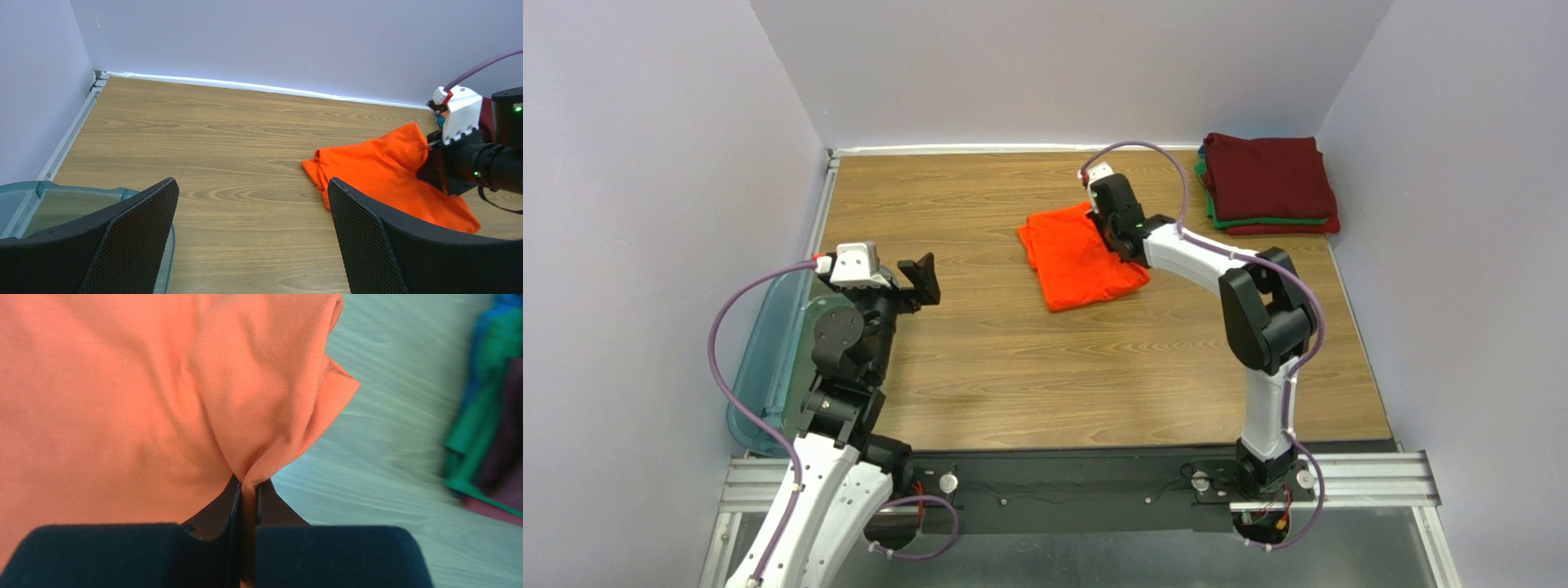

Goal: Fold and stack the t-shirts
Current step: Neatly place the folded tshirt to the corner

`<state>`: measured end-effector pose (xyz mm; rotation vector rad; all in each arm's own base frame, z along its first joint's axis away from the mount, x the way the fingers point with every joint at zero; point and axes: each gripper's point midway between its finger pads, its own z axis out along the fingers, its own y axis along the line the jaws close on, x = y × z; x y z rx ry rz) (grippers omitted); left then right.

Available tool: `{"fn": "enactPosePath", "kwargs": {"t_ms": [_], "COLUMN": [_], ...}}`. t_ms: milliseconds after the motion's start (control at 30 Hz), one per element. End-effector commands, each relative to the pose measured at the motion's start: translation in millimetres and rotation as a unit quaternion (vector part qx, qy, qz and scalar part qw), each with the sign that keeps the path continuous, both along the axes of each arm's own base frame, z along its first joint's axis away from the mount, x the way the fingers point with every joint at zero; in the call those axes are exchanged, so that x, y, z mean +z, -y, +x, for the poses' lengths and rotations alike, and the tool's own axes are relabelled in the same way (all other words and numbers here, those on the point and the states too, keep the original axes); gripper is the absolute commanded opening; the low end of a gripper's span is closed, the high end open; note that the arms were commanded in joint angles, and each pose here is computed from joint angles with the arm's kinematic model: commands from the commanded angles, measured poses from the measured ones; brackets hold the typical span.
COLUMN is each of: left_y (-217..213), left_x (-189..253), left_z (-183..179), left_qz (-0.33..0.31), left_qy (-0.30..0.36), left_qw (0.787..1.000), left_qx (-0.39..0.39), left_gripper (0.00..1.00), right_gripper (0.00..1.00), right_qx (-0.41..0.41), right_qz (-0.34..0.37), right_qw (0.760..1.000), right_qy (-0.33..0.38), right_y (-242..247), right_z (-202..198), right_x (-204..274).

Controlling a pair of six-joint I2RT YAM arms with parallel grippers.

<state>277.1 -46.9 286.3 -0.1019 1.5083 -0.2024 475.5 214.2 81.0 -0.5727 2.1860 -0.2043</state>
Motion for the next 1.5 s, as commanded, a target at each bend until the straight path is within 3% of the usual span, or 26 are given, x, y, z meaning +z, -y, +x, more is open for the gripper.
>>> {"fn": "enactPosePath", "kwargs": {"t_ms": [0, 833, 1467], "left_y": [-5.0, -7.9, -9.8], "left_x": [2.6, -8.2, -8.7], "left_z": [-0.6, 5.4, 6.0], "left_qz": [0.007, 0.021, 0.023], "left_qy": [0.012, -0.002, -0.003], "left_qw": [1.000, 0.999, 0.999], "left_qx": [0.013, 0.024, 0.029], "left_gripper": [0.98, 0.98, 0.98], "right_gripper": [0.01, 0.01, 0.01], "right_qx": [-0.046, -0.125, -0.200], "right_qz": [-0.070, -0.173, -0.221], "right_qw": [0.995, 0.971, 0.943], "right_qy": [0.045, 0.109, 0.150], "right_y": [54.7, 167.1, 206.2], "right_z": [21.4, 83.0, 86.1], "right_x": [37.1, 114.6, 174.1]}}
